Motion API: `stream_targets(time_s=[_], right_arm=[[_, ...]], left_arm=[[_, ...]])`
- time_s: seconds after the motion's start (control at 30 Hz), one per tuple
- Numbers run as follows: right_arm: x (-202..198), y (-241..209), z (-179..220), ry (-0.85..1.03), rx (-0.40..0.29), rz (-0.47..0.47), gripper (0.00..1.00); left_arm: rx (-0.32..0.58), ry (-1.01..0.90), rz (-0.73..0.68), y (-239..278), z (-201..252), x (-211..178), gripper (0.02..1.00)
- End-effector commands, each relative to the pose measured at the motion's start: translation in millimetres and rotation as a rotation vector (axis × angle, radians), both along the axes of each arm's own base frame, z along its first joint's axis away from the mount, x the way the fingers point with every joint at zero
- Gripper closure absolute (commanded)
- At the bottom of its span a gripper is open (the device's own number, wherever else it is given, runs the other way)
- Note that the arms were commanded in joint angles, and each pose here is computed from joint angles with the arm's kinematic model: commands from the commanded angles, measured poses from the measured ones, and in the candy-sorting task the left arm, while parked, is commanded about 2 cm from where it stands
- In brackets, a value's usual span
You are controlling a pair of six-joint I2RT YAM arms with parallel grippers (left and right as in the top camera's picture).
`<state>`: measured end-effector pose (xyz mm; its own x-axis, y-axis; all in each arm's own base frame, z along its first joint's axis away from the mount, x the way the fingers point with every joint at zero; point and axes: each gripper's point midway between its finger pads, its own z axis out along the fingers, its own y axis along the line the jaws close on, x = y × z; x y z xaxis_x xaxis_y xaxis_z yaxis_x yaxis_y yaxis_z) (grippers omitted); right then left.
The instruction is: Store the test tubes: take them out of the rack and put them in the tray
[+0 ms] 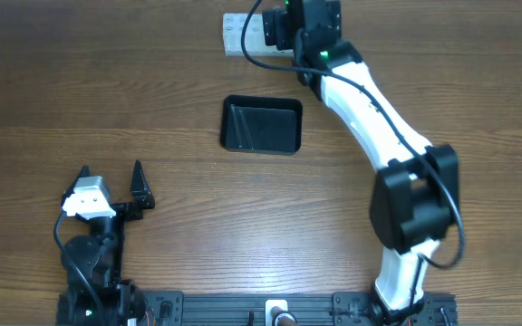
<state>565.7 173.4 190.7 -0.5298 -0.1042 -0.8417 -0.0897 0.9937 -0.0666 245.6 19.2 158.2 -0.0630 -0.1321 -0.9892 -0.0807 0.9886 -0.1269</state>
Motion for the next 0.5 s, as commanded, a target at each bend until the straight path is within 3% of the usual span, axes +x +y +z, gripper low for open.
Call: stream_targets(time_s=[0.03, 0.27, 0.5], right_arm=[[24, 7, -5, -0.03, -0.008, -0.047, 0.009], [47, 18, -25, -0.017, -0.009, -0.061, 0.016], [46, 23, -49, 0.026, -0.003, -0.077, 0.093]], left_arm=[[0.013, 0.007, -0.01, -1, -3, 0, 0.02], [0.013, 0.007, -0.01, -1, -3, 0, 0.02], [0.013, 0.007, -0.01, -1, -3, 0, 0.02]])
